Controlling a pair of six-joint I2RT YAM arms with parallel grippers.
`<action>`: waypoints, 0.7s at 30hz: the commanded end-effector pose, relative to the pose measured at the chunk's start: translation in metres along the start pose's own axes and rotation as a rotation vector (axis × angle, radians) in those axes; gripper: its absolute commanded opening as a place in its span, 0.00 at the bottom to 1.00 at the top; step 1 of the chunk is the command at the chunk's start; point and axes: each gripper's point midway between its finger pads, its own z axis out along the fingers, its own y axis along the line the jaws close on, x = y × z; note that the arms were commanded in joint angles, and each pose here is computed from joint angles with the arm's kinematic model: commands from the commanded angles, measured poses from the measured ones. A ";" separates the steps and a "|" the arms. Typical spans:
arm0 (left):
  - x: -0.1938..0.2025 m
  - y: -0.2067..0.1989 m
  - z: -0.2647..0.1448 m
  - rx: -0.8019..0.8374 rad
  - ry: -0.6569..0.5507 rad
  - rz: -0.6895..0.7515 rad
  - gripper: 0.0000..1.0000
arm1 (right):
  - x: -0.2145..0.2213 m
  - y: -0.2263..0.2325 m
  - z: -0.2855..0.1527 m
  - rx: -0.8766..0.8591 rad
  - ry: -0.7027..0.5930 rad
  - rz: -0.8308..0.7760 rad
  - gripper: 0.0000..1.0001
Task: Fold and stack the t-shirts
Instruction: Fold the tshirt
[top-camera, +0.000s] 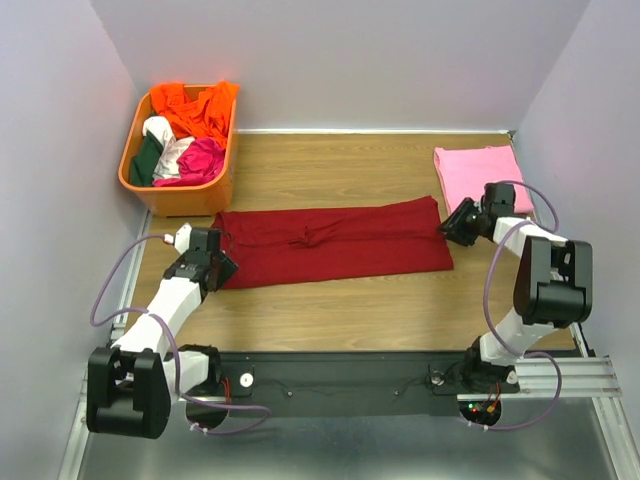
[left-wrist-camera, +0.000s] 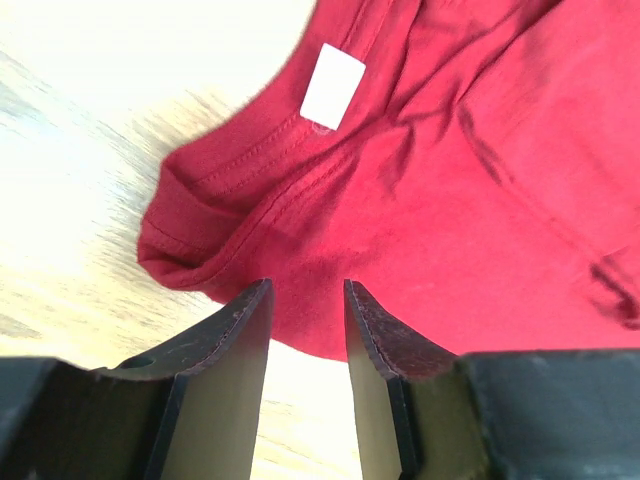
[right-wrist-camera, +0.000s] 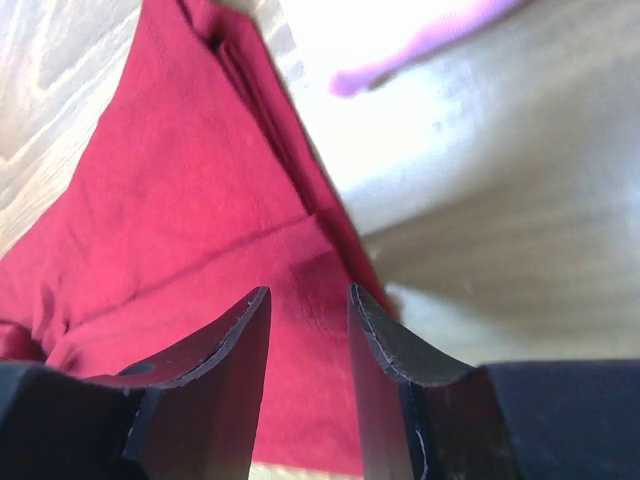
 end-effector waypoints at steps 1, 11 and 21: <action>-0.023 -0.004 -0.012 -0.027 -0.063 -0.047 0.45 | -0.004 0.013 -0.029 -0.038 -0.044 -0.009 0.43; 0.018 0.020 0.017 -0.084 0.059 -0.172 0.41 | 0.044 0.000 -0.039 -0.035 0.057 0.083 0.43; 0.005 0.043 0.009 -0.128 0.015 -0.290 0.38 | 0.069 -0.053 -0.039 0.146 0.059 0.198 0.40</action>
